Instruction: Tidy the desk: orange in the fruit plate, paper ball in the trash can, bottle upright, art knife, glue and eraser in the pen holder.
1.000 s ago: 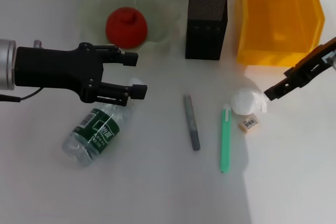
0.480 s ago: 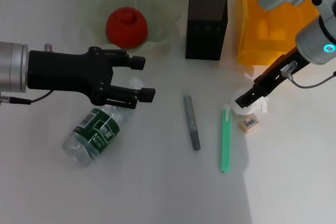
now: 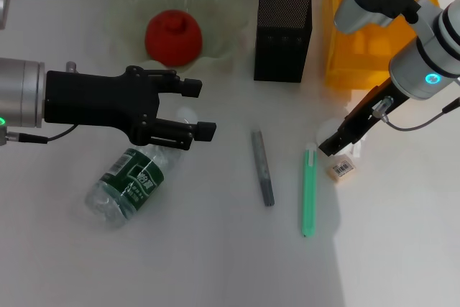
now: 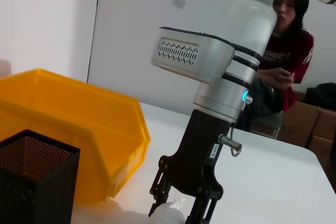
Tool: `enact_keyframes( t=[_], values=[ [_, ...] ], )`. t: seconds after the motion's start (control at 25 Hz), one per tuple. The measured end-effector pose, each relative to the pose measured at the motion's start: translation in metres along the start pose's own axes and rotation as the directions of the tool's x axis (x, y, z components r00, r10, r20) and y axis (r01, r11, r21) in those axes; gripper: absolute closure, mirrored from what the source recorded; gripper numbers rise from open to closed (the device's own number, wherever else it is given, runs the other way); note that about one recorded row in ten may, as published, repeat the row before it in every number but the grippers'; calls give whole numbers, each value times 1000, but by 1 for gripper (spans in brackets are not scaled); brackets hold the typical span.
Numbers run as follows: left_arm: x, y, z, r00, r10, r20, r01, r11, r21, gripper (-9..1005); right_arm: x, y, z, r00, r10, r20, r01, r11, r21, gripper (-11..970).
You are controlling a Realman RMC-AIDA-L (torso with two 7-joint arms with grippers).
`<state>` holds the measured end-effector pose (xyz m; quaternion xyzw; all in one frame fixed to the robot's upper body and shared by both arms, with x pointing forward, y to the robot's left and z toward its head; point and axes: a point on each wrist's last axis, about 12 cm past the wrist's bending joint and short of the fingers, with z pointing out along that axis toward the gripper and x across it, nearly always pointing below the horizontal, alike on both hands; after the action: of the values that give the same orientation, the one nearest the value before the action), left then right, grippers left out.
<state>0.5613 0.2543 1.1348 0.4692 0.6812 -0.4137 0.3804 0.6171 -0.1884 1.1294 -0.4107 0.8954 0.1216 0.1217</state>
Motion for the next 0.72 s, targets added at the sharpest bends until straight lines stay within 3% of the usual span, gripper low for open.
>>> enact_keyframes(
  t=[0.28, 0.44, 0.56, 0.72],
  values=[
    [0, 1, 0, 1000, 1, -1, -1, 1000, -11, 152, -2, 5, -18, 1000, -1, 0, 1, 1000, -8, 340],
    [0, 1, 0, 1000, 2, 0, -2, 1000, -12, 152, -2, 15, -64, 998, -8, 64, 5, 999, 49, 422],
    [0, 1, 0, 1000, 2, 1, -2, 1000, -12, 152, 2, 19, -105, 987, -11, 163, -12, 990, 144, 421],
    [1, 1, 0, 1000, 0, 2, 0, 1000, -12, 152, 21, 3, -146, 937, 27, 350, -130, 953, 275, 422]
  ],
)
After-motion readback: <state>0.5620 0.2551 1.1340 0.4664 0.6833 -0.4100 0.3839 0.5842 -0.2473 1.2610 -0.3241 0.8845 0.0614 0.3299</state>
